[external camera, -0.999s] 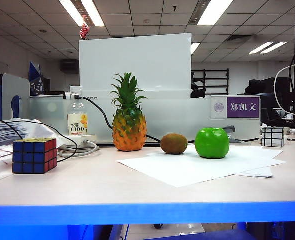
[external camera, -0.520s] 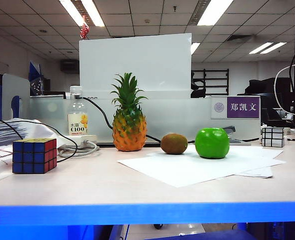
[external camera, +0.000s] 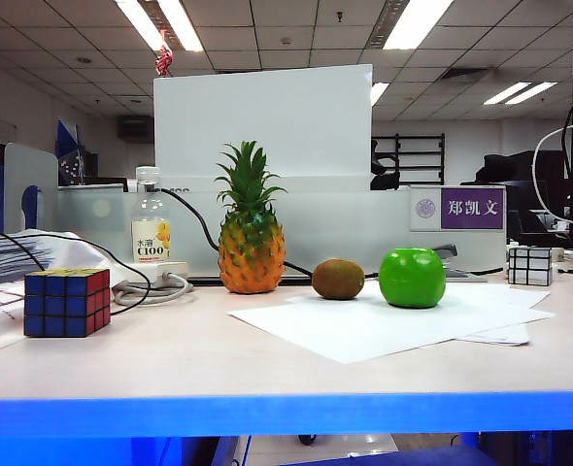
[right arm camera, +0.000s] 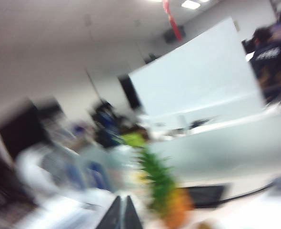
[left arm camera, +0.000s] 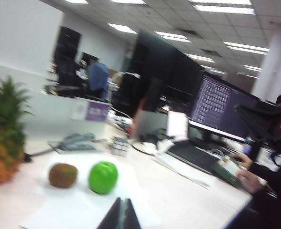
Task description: Arrange all the fruits from large to small from left to right in a row.
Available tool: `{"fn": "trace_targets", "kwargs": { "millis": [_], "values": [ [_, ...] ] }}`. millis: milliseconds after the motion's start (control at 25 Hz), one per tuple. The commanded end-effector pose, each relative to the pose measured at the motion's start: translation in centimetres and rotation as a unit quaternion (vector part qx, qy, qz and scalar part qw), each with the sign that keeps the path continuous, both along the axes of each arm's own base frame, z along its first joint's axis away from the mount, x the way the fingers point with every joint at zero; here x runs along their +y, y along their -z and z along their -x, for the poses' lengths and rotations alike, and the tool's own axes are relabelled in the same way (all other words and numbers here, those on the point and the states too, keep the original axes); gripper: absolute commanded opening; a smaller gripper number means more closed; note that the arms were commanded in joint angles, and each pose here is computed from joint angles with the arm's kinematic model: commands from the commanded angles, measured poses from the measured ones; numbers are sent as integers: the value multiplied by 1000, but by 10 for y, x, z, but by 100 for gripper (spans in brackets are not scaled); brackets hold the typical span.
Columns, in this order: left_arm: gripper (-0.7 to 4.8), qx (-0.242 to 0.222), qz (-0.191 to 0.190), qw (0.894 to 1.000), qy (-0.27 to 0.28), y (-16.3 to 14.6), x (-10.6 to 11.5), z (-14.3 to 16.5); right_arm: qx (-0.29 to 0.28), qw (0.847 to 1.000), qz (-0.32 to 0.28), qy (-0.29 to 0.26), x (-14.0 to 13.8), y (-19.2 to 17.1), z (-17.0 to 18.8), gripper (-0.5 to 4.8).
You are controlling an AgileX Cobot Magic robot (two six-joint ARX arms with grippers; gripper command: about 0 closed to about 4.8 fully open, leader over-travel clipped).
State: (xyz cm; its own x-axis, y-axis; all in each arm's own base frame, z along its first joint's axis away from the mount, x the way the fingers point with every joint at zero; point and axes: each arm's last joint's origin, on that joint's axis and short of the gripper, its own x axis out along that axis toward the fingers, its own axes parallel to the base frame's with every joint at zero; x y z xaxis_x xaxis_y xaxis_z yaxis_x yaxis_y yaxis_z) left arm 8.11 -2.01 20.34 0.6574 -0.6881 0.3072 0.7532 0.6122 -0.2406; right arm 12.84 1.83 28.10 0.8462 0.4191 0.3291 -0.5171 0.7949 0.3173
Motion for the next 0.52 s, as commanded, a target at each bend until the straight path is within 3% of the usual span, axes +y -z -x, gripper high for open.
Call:
{"fn": "trace_targets", "kwargs": {
  "millis": [40, 160, 200, 240, 360, 520],
  "values": [
    [-5, -42, -13, 997, -67, -3, 2, -1, 0, 996, 93, 2, 14, -24, -54, 344],
    [-6, -54, -39, 987, -146, -2, 5, -4, 26, 990, 132, -49, 44, -32, -113, 398],
    [-6, -42, -59, 982, -173, -5, 6, -4, 29, 987, 145, -62, 56, -34, -134, 467],
    [-6, -35, -76, 978, -190, -8, 7, -4, 27, 985, 157, -66, 63, -34, -146, 479],
    [-6, -36, -95, 966, -239, -12, 9, -5, 13, 976, 203, -80, 94, -36, -194, 479],
    [-6, -38, -97, 966, -237, -12, 9, -4, 9, 968, 235, -86, 114, -31, -235, 479]
  ]
}}
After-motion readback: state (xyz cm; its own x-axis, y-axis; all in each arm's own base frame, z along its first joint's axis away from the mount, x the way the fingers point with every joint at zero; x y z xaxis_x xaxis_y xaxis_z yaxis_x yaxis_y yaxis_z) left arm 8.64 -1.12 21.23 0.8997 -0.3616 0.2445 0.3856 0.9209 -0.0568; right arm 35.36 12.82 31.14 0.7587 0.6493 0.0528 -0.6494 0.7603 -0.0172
